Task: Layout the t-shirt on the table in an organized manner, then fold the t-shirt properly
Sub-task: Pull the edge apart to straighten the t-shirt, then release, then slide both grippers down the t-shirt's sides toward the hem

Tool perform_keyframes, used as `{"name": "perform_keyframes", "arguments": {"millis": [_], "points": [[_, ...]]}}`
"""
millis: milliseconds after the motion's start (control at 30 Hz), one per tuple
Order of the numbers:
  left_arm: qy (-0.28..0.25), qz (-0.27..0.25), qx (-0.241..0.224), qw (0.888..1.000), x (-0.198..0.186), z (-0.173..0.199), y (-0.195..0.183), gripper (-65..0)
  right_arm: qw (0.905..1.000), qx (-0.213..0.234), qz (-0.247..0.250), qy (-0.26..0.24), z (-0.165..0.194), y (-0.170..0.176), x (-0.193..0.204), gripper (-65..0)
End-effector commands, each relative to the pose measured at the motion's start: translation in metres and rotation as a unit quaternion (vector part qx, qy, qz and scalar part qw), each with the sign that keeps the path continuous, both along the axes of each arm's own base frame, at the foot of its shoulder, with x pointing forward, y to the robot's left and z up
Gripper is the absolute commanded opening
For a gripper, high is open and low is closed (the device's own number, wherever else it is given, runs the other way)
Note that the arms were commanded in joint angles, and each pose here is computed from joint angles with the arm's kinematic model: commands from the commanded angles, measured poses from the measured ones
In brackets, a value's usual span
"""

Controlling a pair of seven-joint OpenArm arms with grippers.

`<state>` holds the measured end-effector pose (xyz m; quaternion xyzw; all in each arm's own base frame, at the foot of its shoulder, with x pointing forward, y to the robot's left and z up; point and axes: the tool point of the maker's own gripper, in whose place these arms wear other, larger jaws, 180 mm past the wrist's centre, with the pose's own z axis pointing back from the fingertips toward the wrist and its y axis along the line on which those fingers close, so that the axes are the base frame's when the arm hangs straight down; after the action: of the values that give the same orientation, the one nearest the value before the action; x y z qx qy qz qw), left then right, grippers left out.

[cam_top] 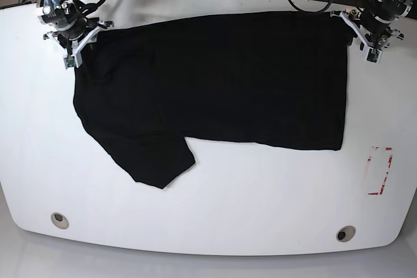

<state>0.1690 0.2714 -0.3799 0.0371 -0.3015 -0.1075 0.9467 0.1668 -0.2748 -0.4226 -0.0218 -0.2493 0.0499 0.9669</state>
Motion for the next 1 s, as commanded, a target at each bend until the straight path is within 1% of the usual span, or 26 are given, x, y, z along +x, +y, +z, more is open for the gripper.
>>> {"name": "perform_keyframes", "arguments": {"millis": [0, 267, 600, 633, 700, 767, 800, 833, 867, 933, 967], "points": [[-0.018, -0.006, 0.006, 1.000, 0.006, 0.010, 0.002, -39.6, 0.9997, -0.021, 0.005, 0.006, 0.007, -0.007, -0.007, -46.0], [-0.019, -0.014, 0.018, 1.000, 0.009, 0.014, 0.009, -39.6, 0.9994, -0.028, 0.010, 0.018, 0.009, -0.003, -0.026, -45.8], [-0.021, -0.015, 0.020, 0.999, 0.011, 0.015, 0.010, -39.6, 0.9991, -0.034, 0.014, 0.024, 0.012, -0.001, -0.035, -45.5], [-0.022, -0.015, 0.020, 0.999, 0.012, 0.015, 0.010, -39.6, 0.9990, -0.035, 0.014, 0.023, 0.013, -0.001, -0.036, -44.7], [-0.022, -0.016, 0.020, 0.999, 0.012, 0.016, 0.009, -39.6, 0.9990, -0.036, 0.015, 0.023, 0.014, -0.001, -0.036, -40.3], [-0.024, -0.016, 0.020, 0.999, 0.014, 0.016, 0.009, -39.6, 0.9988, -0.042, 0.018, 0.016, 0.019, -0.001, -0.032, -32.7], [-0.027, -0.016, 0.020, 0.999, 0.016, 0.018, 0.009, -39.6, 0.9986, -0.046, 0.020, 0.013, 0.022, -0.002, -0.031, -27.3], [-0.030, -0.016, 0.020, 0.999, 0.018, 0.019, 0.009, -39.6, 0.9986, -0.048, 0.020, 0.011, 0.024, -0.001, -0.030, -23.3], [-0.035, -0.016, 0.021, 0.999, 0.022, 0.021, 0.010, -39.6, 0.9983, -0.054, 0.022, 0.005, 0.028, -0.002, -0.028, -14.4], [-0.038, -0.016, 0.022, 0.999, 0.024, 0.022, 0.010, -39.6, 0.9980, -0.058, 0.025, 0.005, 0.031, -0.002, -0.029, -3.5], [-0.040, -0.016, 0.022, 0.999, 0.025, 0.023, 0.010, -39.6, 0.9979, -0.059, 0.026, 0.002, 0.033, -0.002, -0.028, 0.0]]}}
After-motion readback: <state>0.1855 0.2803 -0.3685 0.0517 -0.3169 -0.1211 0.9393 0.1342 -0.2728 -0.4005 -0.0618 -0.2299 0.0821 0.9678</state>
